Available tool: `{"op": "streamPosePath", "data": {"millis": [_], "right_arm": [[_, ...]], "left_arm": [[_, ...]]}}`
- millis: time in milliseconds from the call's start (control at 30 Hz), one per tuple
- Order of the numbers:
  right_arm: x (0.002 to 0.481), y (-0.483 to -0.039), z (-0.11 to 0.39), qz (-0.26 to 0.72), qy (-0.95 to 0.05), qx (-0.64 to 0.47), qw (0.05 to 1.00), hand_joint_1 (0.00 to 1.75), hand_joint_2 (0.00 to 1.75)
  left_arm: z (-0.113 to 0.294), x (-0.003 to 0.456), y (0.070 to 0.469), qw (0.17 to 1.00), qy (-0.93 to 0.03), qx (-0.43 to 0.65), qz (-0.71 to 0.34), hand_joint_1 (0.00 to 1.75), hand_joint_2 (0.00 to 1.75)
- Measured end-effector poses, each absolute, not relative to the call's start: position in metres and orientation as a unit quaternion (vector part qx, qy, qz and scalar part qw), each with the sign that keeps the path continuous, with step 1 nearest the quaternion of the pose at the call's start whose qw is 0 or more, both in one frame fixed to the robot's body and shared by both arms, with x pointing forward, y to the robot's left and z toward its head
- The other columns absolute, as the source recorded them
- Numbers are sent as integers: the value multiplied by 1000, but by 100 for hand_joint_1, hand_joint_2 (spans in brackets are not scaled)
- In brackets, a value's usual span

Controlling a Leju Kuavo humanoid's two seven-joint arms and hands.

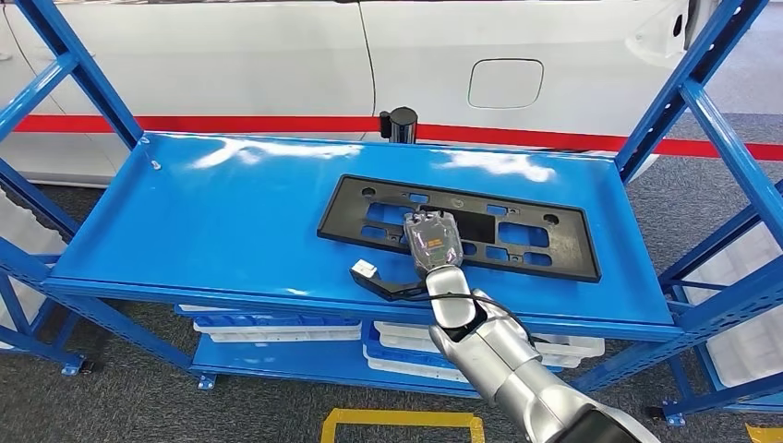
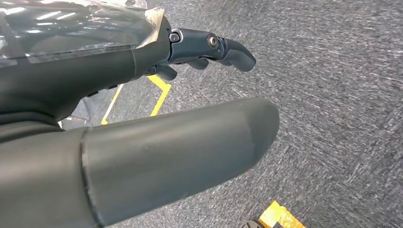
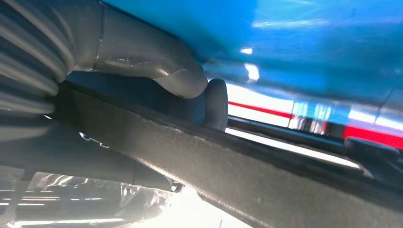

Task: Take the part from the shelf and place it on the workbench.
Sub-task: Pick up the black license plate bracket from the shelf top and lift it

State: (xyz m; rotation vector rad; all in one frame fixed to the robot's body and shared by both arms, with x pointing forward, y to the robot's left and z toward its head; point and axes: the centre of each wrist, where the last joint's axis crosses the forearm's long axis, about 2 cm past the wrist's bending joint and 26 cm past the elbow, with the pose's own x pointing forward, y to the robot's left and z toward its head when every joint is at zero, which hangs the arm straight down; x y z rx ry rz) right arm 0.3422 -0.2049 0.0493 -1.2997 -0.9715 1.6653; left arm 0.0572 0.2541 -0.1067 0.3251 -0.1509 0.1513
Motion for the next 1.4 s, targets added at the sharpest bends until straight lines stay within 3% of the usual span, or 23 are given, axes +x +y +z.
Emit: {"op": "streamPosePath", "data": {"millis": [200,467,667,800,967,1100,1233,1400], "right_arm": [[321,-218,56,588,-454,-559,368,175,175],[317,-267,153,405,-584,-655,256,175,175],[306,-295,205,357,-639,-661,166,175,175],[293,-299,219,349,-692,-624,96,175,175],[272,-292,243,352,-733,-580,-50,175,175],[250,-288,247,283,-742,-608,6,175,175],[233,-286,248,245,-746,-618,37,175,175],[220,-285,246,234,-747,-620,52,175,175]], "left_arm": [[-107,56,255,977,-112,167,68,0,0],[-106,55,256,950,-200,236,50,0,0],[-106,55,256,941,-224,248,48,0,0],[-106,54,255,941,-226,247,51,0,175],[-106,54,254,947,-214,232,53,0,175],[-106,53,253,950,-204,231,58,0,175],[-106,53,253,950,-198,234,63,0,0],[-106,53,255,951,-189,233,75,0,0]]}}
